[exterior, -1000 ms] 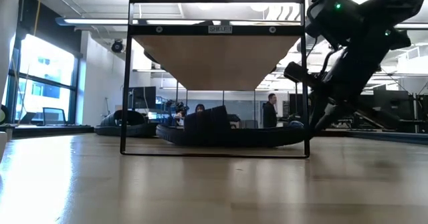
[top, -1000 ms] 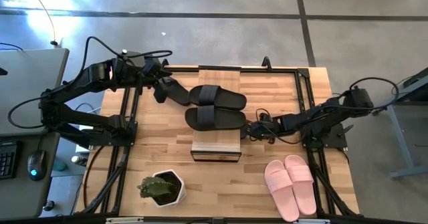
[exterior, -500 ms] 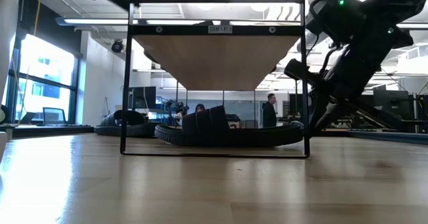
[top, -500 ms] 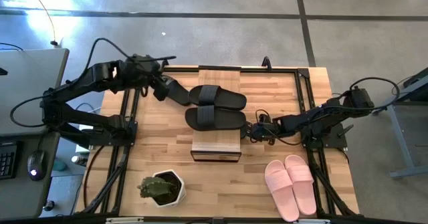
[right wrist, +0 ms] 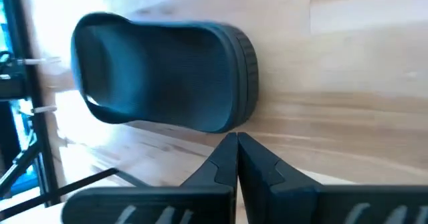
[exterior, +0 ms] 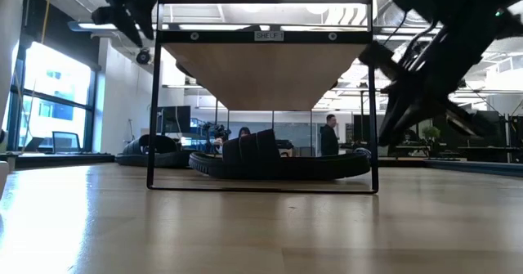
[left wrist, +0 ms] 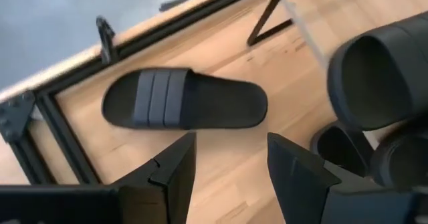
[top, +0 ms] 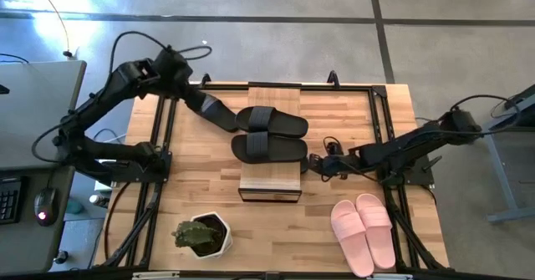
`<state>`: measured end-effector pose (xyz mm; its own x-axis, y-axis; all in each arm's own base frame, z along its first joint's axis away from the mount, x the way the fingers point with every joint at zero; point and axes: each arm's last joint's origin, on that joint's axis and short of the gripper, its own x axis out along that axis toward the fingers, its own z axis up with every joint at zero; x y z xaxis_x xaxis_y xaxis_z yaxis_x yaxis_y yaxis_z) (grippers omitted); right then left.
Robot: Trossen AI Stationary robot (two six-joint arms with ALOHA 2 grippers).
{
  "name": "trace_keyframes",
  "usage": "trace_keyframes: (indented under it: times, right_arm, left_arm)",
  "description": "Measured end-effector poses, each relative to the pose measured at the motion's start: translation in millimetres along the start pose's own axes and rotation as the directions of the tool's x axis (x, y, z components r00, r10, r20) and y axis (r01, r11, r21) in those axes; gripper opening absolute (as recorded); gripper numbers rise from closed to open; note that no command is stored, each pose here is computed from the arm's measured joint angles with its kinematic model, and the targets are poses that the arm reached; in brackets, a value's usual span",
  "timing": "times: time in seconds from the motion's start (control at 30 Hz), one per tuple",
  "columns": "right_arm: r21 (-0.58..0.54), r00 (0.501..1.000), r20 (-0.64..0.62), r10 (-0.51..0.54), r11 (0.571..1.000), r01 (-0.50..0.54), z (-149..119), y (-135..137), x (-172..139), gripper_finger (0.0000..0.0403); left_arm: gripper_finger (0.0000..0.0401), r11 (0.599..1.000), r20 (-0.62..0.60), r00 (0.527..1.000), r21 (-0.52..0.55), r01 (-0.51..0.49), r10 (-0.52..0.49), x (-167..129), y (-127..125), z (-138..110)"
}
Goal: Pick and place slides into the shelf
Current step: Put the black slipper under the shelf
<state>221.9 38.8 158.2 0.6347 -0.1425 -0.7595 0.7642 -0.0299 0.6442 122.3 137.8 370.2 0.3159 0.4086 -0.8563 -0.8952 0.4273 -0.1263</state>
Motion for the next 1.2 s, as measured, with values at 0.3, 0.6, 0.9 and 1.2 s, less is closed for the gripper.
trace_keyframes:
  times: [0.3,0.6,0.9,1.2]
  right_arm:
    - [-0.089,0.999,0.031,-0.005,0.996,0.008,5.4,-4.5,-28.2,0.0]
    - [-0.142,0.999,0.029,0.026,0.99,-0.021,7.3,-3.2,-37.0,0.0]
    - [-0.175,1.0,0.008,0.026,0.984,-0.024,4.5,-3.5,-37.4,0.0]
    - [-0.174,1.0,0.009,0.028,0.984,-0.026,4.6,-3.3,-37.3,0.0]
  left_arm:
    - [0.0168,0.994,-0.171,0.985,-0.113,-0.008,-0.011,44.9,42.3,3.8]
    - [0.0168,0.965,-0.129,0.975,-0.216,0.149,-0.179,89.8,64.6,-3.2]
    - [0.0168,0.974,-0.161,0.975,-0.194,0.119,-0.151,96.1,61.7,-7.3]
    - [0.0168,0.995,-0.28,0.96,-0.093,-0.022,-0.005,114.8,48.7,-10.6]
